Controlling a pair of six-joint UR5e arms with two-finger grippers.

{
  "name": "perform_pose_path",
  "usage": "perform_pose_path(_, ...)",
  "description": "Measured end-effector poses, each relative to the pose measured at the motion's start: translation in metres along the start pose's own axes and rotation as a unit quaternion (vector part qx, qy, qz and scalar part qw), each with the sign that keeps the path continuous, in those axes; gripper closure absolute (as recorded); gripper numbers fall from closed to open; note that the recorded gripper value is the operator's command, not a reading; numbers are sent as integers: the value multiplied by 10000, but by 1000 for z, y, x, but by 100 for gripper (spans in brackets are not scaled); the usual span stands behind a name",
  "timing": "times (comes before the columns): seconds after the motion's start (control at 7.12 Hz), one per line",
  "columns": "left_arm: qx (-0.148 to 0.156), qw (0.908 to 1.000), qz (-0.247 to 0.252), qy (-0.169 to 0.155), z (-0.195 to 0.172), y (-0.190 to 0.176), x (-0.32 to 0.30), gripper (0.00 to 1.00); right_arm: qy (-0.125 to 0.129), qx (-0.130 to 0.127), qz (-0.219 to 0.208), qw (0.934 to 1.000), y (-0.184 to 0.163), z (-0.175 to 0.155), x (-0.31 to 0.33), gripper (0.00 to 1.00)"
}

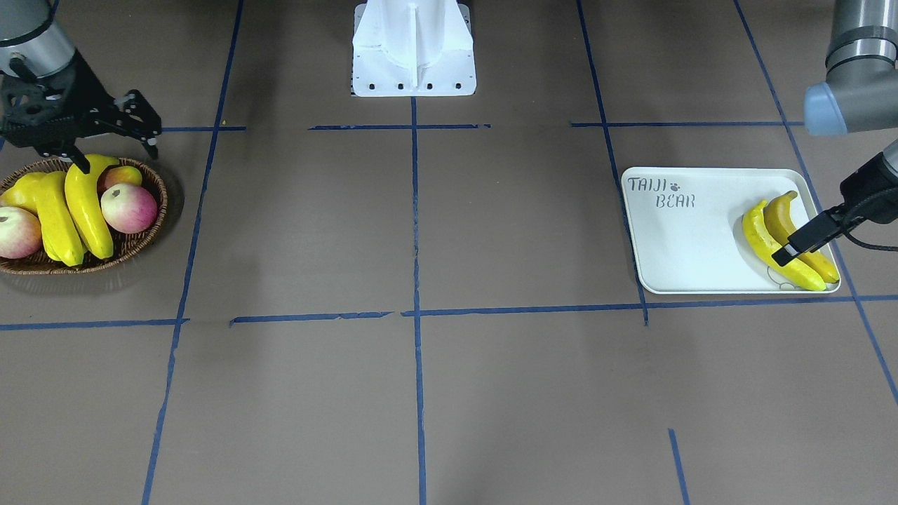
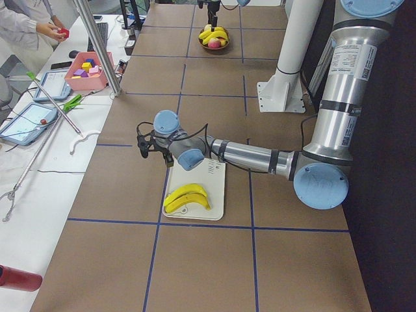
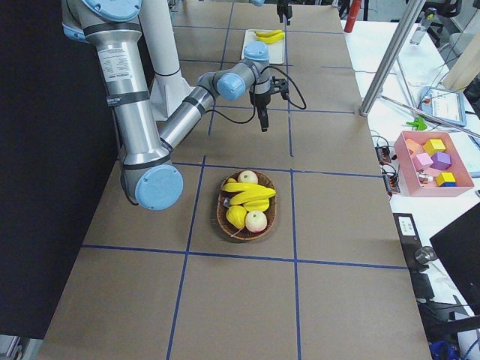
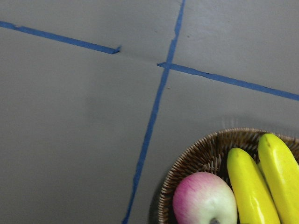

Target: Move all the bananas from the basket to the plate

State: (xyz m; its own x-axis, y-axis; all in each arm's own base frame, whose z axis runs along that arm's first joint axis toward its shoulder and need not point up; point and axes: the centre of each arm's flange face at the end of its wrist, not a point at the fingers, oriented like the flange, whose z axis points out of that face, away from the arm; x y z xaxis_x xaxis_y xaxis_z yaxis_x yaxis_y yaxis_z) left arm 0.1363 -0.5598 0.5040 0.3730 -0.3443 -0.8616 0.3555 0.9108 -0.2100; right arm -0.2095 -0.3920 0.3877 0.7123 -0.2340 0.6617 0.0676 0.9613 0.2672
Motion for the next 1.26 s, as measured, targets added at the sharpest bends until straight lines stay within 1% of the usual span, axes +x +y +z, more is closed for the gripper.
perform_pose_path(0.14,5,10000,13,15,-1,0,3,0,-12,35,330,9994,21,7,24,8)
perform_pose_path(0.28,15,10000,35,48,-4,2,7,0,-56,88,808,9967,38,16,45,11)
perform_pose_path(0.42,27,9999,60,89,-8,5,11,0,-157,207,1156,9930,50,29,63,13)
perform_pose_path(0.56,34,9999,76,115,-11,8,13,0,-226,333,1377,9897,60,43,81,13)
perform_pose_path(0.7,37,9999,87,130,-12,9,14,0,-227,403,1493,9877,65,52,91,13)
perform_pose_path(0.84,35,9999,88,132,-12,9,14,0,-195,397,1552,9869,68,60,98,14)
perform_pose_path(1.12,26,9999,90,134,-12,10,14,0,-121,303,1541,9875,72,78,100,15)
perform_pose_path(1.26,24,9999,90,134,-12,10,14,0,-64,248,1502,9883,76,88,97,17)
